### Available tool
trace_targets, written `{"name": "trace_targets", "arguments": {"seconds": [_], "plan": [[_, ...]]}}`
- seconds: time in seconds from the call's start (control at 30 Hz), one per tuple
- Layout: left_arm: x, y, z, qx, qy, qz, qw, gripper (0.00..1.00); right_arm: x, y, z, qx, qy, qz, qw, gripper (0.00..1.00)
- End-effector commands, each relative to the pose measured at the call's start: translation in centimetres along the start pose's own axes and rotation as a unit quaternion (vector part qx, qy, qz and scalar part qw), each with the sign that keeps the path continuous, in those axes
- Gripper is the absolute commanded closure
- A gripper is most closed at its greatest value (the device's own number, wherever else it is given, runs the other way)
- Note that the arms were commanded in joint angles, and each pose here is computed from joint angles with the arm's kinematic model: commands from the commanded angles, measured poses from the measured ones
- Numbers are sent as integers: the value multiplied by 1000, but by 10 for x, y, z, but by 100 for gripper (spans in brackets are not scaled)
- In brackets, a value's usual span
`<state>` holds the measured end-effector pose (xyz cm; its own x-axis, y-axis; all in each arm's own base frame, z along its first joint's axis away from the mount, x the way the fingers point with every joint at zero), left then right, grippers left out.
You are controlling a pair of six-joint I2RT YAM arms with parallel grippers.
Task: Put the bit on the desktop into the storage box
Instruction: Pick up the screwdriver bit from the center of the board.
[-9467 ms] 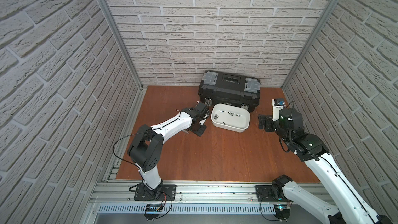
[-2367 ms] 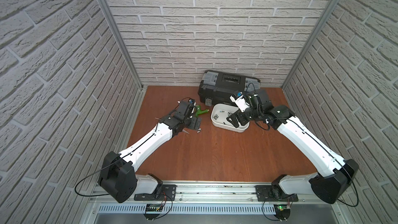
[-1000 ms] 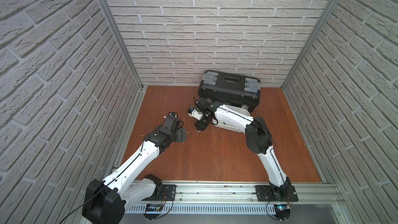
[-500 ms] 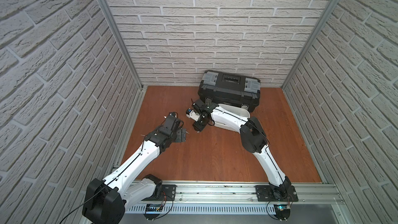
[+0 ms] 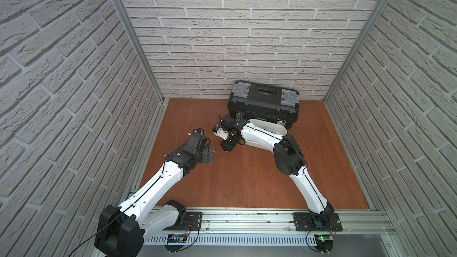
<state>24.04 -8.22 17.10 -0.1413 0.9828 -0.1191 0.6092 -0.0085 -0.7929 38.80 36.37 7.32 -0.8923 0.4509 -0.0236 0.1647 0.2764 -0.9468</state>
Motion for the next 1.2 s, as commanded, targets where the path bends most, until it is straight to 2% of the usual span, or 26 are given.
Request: {"name": "trace_targets", "arguments": {"seconds": [0.0, 0.3, 0.97, 1.17], "plan": [[4, 3, 3, 3, -4, -10, 1000, 2, 4, 5, -3, 5, -1, 6, 1000, 49], [5, 2, 2, 3, -3, -13, 1000, 2, 2, 10, 3, 27, -15, 28, 999, 53], [6, 3, 2, 4, -3, -15, 1000, 2, -6, 4, 5, 40, -8, 70, 997, 84], [5, 2, 1, 4, -3, -15, 1000, 2, -11, -2, 1, 34, -2, 84, 996, 90]]}}
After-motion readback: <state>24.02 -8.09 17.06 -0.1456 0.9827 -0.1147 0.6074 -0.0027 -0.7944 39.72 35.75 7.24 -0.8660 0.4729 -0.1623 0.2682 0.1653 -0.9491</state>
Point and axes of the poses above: each gripper's point midway between its finger pads, its own y axis out along the fingers, its own x axis along the line the jaws close on, z = x × y, the point moved 5 cm from there along -y, back along the fingers, and after that the axes turned 11 degrees about -y, right-handed, at the moved point
